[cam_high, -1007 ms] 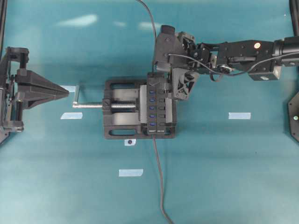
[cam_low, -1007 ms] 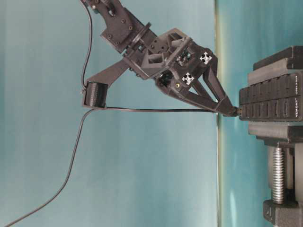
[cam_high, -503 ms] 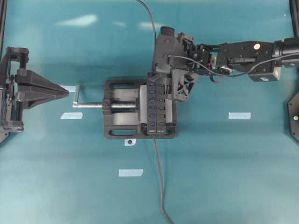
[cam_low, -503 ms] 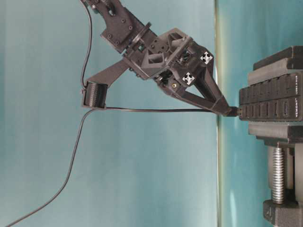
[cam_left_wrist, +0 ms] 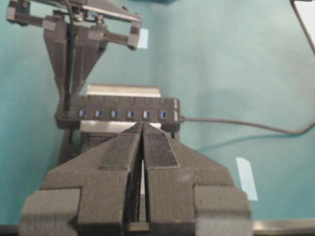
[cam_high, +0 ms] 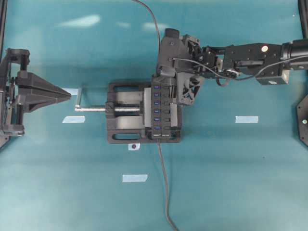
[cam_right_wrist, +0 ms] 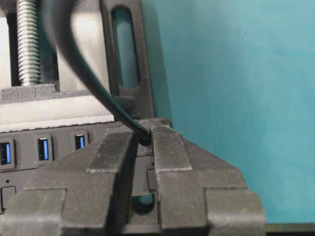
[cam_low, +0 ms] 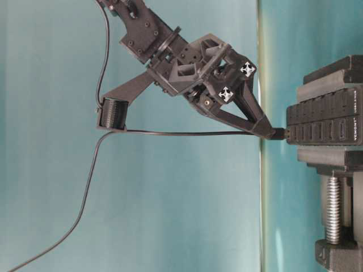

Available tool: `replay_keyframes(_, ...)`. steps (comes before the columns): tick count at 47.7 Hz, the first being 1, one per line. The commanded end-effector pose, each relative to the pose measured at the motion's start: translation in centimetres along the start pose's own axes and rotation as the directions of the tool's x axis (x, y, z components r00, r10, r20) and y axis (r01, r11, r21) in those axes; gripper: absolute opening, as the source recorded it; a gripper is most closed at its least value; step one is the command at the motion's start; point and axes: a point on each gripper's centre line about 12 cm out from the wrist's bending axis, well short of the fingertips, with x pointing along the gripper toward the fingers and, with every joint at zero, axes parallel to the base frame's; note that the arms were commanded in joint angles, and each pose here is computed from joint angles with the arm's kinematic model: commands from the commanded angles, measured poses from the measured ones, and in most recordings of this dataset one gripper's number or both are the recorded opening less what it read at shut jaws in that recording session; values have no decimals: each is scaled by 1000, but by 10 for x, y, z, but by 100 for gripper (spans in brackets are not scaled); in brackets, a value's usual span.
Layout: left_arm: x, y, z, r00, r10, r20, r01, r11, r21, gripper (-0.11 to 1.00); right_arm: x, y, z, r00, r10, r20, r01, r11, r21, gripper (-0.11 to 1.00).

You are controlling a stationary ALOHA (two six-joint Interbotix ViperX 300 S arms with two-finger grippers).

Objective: Insert the USB into the front port of the fixed hub.
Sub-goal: 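Close the right gripper on the black USB plug, then lift the USB plug and carry it along the hub's front face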

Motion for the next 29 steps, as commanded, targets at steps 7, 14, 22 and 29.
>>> replay_keyframes(7, 0, 0, 7, 1000, 2, 23, -2, 1000, -1, 0, -13, 2, 21, 998, 0, 66, 1, 1000, -12, 9)
replay_keyframes(14, -1, 0, 8, 1000, 2, 28, -2, 1000, -2, 0, -18, 2, 27, 997, 0, 79, 1, 1000, -10, 9)
replay_keyframes(22, -2, 0, 9, 999, 2, 32, -2, 1000, -4, 0, -34, 2, 42, 995, 1, 96, 0, 1000, -11, 9)
replay_keyframes(29, -2, 0, 9, 999, 2, 34, -2, 1000, -4, 0, -53, 5, 57, 997, 13, 82, -11, 1000, -19, 9)
